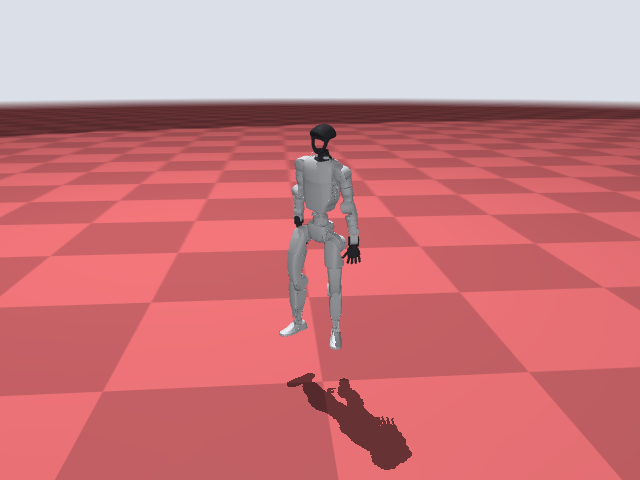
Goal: Stand up
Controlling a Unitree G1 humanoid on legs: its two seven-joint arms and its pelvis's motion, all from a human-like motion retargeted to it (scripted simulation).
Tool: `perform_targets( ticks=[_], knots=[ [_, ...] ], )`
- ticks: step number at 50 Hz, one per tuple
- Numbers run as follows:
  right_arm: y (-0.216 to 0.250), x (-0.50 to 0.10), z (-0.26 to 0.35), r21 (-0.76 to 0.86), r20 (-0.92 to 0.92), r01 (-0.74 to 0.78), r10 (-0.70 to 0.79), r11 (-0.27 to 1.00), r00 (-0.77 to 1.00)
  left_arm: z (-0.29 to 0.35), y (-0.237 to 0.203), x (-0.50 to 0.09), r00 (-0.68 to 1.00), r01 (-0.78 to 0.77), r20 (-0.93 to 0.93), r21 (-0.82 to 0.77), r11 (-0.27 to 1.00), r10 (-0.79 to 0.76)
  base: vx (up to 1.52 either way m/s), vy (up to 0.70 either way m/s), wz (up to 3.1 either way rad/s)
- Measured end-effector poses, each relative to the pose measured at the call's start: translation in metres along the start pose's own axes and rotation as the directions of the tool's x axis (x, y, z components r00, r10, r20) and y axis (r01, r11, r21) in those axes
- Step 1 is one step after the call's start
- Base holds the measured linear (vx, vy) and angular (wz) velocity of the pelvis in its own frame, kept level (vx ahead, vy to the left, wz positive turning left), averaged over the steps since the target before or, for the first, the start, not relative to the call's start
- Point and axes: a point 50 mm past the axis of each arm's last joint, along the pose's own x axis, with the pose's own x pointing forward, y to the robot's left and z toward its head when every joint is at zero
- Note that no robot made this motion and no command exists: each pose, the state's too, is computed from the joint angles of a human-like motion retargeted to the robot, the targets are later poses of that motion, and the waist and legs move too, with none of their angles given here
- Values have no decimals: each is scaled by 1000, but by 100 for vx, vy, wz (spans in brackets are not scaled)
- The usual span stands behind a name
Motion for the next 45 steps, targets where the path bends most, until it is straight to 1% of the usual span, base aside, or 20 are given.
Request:
perform_targets(
  ticks=[2,5,10,17,22,25,30,33,37,40,45],
  knots=[
    [-4,0,4,3,14,17,-17,1000,1000,9,-4,2,999,5,37,-43,999,-3,7,-2,24],
    [-8,-1,10,5,33,30,-30,1000,999,19,0,2,997,3,80,-59,998,2,7,-3,50],
    [-12,-1,19,-3,60,35,-34,999,998,45,20,0,987,-64,149,-4,998,64,8,-3,83],
    [-33,-7,41,-123,103,91,-79,988,992,91,43,-8,942,-147,306,20,989,134,0,4,97],
    [-43,-10,57,-193,153,144,-115,971,982,100,44,-10,928,-177,342,51,983,149,1,5,42],
    [-43,-11,66,-224,187,157,-116,962,976,91,37,-7,937,-167,316,40,985,146,4,6,17],
    [-37,-10,75,-250,205,145,-94,957,974,59,14,1,974,-103,202,-31,994,108,10,11,14],
    [-28,-7,80,-221,214,133,-85,966,973,29,-3,4,995,-25,89,-85,996,33,10,11,-11],
    [-17,-4,81,-156,226,90,-53,984,973,2,-13,3,1000,26,-5,-127,992,-26,7,9,-45],
    [-14,-3,79,-159,215,71,-36,985,976,-7,-17,2,999,30,-28,-162,986,-35,4,12,-11],
    [-18,-3,71,-187,185,112,-77,976,980,-4,-18,3,1000,23,0,-224,974,-24,3,13,5]
  ],
)
